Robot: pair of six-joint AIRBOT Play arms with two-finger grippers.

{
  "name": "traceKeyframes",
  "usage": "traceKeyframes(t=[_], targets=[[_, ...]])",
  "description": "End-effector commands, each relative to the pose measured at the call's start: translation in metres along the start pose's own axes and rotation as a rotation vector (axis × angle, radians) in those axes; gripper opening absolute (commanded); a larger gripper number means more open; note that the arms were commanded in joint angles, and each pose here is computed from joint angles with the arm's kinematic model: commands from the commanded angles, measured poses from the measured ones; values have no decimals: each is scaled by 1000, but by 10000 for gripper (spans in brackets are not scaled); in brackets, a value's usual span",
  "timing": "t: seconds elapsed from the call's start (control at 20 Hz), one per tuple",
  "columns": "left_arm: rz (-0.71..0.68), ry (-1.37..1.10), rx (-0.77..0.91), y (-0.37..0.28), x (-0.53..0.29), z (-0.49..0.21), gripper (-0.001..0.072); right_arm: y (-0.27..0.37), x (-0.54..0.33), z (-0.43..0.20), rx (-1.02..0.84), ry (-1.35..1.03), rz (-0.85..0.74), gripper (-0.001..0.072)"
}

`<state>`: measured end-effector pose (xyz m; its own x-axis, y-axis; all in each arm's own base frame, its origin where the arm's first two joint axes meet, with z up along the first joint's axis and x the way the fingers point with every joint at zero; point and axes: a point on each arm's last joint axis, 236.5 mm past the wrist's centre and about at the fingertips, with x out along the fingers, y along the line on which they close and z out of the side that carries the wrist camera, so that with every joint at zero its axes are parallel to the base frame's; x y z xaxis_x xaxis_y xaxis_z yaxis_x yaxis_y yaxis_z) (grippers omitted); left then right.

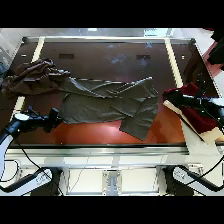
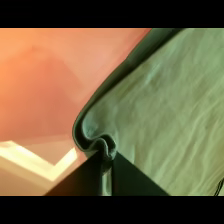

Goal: Fold the shirts.

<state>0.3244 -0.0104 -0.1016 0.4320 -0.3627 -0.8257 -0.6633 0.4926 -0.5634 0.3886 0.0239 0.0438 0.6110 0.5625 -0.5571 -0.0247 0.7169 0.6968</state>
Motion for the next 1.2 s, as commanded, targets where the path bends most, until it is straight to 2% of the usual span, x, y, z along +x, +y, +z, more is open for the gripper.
traceKeyframes(t=[0.0,0.1,0.25,0.3,0.45,0.5,0.55,0.85,1.15], targets=[[-21,-21,33,-7,7,3,12,5,0,-8,36,36,22,388],[-19,-10,70,-11,9,-3,12,-9,-2,-21,83,86,-38,388],[-19,-5,75,-11,10,-5,12,-78,-20,-78,242,272,-357,391],[-19,-3,76,-11,10,-5,12,-86,-22,-98,310,316,-387,390],[-20,19,107,-11,10,-10,12,-71,3,-115,403,296,-255,393],[-19,28,110,-11,10,-13,12,-71,12,-111,445,256,-222,417],[-20,32,110,-11,10,-14,12,-73,20,-109,473,232,-199,482],[-21,50,127,-11,9,-18,12,-90,68,-102,591,167,-104,486],[-21,50,127,-11,9,-18,12,-102,92,-100,582,110,-172,482]])
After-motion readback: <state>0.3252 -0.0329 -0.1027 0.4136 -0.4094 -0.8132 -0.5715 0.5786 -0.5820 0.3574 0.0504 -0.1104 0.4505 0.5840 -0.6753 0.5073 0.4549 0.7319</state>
